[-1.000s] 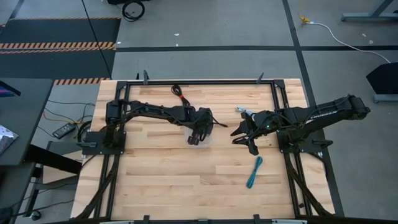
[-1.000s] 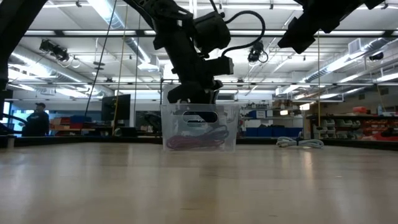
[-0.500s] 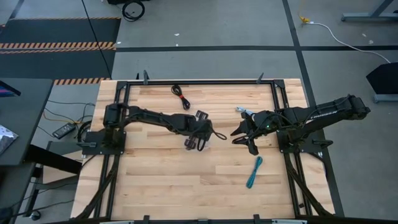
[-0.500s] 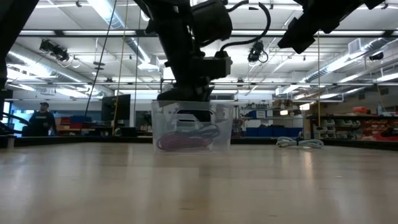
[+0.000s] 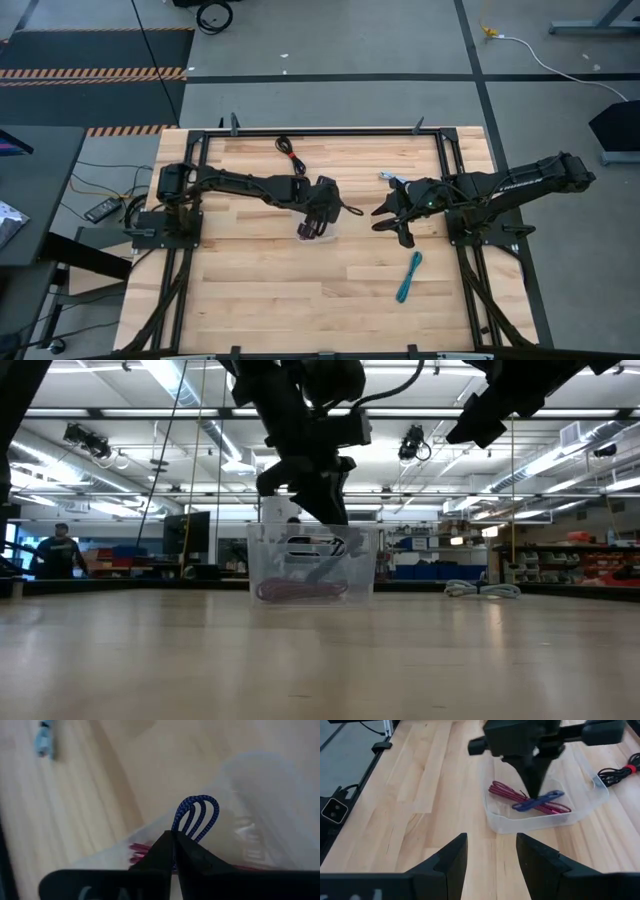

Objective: Pick and place USB-C Cables
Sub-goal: Put the purple charger cable into the white bin, then put the light blue charger cable into the white bin

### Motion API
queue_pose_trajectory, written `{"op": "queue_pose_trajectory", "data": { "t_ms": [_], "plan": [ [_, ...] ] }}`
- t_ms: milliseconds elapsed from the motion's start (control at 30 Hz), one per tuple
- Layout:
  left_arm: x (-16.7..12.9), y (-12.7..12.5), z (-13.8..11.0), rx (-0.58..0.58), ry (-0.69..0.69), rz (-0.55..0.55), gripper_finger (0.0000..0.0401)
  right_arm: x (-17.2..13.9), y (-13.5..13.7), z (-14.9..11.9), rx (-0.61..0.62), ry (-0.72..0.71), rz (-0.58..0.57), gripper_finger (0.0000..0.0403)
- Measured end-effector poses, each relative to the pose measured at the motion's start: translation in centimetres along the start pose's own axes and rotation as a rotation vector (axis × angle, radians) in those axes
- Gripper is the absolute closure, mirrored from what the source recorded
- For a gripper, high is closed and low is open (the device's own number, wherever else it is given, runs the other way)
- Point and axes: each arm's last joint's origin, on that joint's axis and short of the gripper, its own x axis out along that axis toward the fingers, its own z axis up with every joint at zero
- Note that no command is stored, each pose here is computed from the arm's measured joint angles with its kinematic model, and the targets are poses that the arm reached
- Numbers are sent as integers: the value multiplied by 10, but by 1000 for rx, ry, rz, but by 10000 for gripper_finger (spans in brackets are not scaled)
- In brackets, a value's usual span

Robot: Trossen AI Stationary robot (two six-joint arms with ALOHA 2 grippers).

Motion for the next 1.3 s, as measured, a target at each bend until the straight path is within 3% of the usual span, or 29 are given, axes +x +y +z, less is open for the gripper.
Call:
{"op": "queue_pose_trajectory", "data": {
  "t_ms": [267,467,733,900,1067,1167,1233,1300],
  "plan": [
    [-3,-20,-4,65,78,-130,383,0,0,0,0,1,0,227],
    [-7,-23,0,62,115,-26,368,0,0,0,1,1,0,227],
    [-7,-21,0,32,120,-6,281,0,0,0,7,1,0,227],
    [-9,-17,-2,42,187,124,231,0,0,0,7,1,0,227],
    [-38,-12,-1,45,234,290,219,0,0,0,3,1,0,227],
    [-66,-8,-2,-63,210,359,222,0,0,0,2,1,0,227],
    [-83,-4,-6,-233,182,396,226,0,0,0,3,1,0,227],
    [-96,1,-15,-480,166,414,229,0,0,0,8,1,0,227]
  ]
}}
